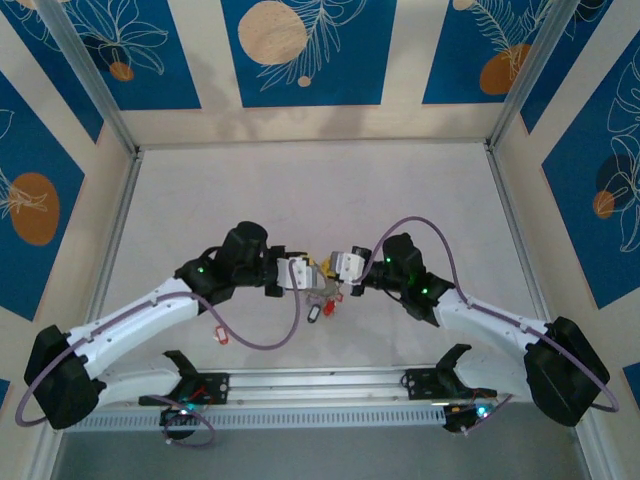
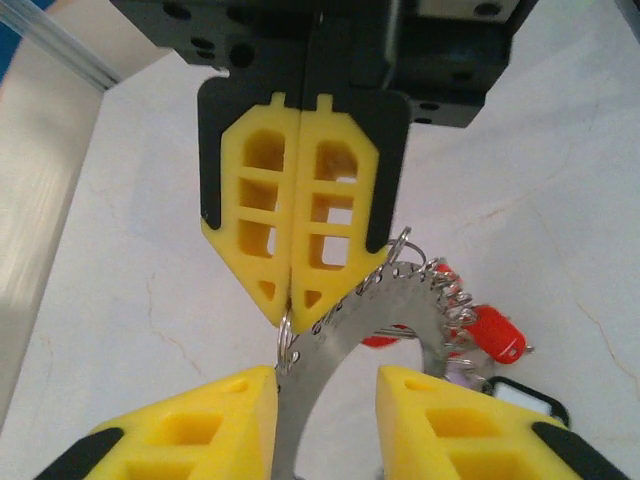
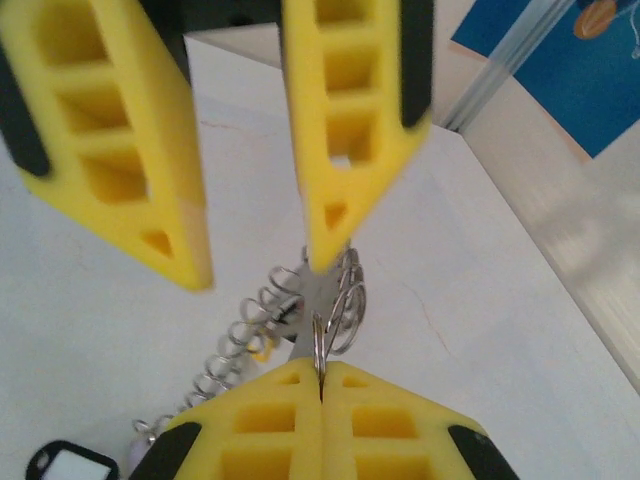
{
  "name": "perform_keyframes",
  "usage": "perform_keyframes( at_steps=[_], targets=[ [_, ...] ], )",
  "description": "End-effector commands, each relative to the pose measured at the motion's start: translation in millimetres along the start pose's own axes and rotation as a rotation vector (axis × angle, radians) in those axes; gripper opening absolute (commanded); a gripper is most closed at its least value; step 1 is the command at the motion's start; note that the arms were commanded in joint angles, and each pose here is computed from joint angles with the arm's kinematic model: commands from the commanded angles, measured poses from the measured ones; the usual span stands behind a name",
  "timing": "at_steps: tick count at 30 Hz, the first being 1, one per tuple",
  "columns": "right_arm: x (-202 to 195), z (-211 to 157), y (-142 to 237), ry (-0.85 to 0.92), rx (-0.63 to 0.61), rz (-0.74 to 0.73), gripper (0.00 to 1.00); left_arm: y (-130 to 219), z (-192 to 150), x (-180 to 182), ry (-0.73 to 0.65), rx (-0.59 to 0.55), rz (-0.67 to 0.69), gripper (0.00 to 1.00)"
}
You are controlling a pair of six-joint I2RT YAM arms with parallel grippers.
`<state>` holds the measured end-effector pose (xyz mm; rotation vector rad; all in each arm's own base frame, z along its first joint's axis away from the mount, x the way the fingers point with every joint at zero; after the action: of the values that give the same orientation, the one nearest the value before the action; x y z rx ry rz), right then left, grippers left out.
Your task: Put the keys on the keyring
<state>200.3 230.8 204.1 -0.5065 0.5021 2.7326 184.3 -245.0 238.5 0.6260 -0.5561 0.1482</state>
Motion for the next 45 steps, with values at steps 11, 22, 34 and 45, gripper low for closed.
perform_keyframes(
  at_steps=[11, 22, 34, 45],
  targets=[
    [-14.7, 20.3, 12.0, -0.111, -0.152, 0.048, 0.0, -8.3, -17.5, 1.2, 0.164, -0.045, 0.105, 0.38],
    [-4.3, 23.7, 9.2, -0.164, -0.242, 0.173, 0.0, -13.3, -11.4, 12.2, 0.204, -0.168, 0.054, 0.3],
    [3.4, 18.5, 4.5, -0.181, -0.285, 0.224, 0.0, -12.1, -4.4, 9.0, 0.175, -0.198, -0.018, 0.21],
    [4.3, 16.7, 3.4, -0.184, -0.285, 0.258, 0.0, -6.0, -2.9, 9.5, 0.139, -0.203, -0.022, 0.21]
  ],
)
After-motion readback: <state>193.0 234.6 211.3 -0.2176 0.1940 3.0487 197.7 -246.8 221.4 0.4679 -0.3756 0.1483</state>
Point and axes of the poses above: each hand's point on the last joint's axis, 136 mm out from that joint toward the fingers, its own y axis back along the fingers, its own x axis along the line the jaws close on, z = x × y, the point moved 6 cm from there along y, back along the fingers, and after that the axes turned 3 degrees about -y, right-handed, at the moved point
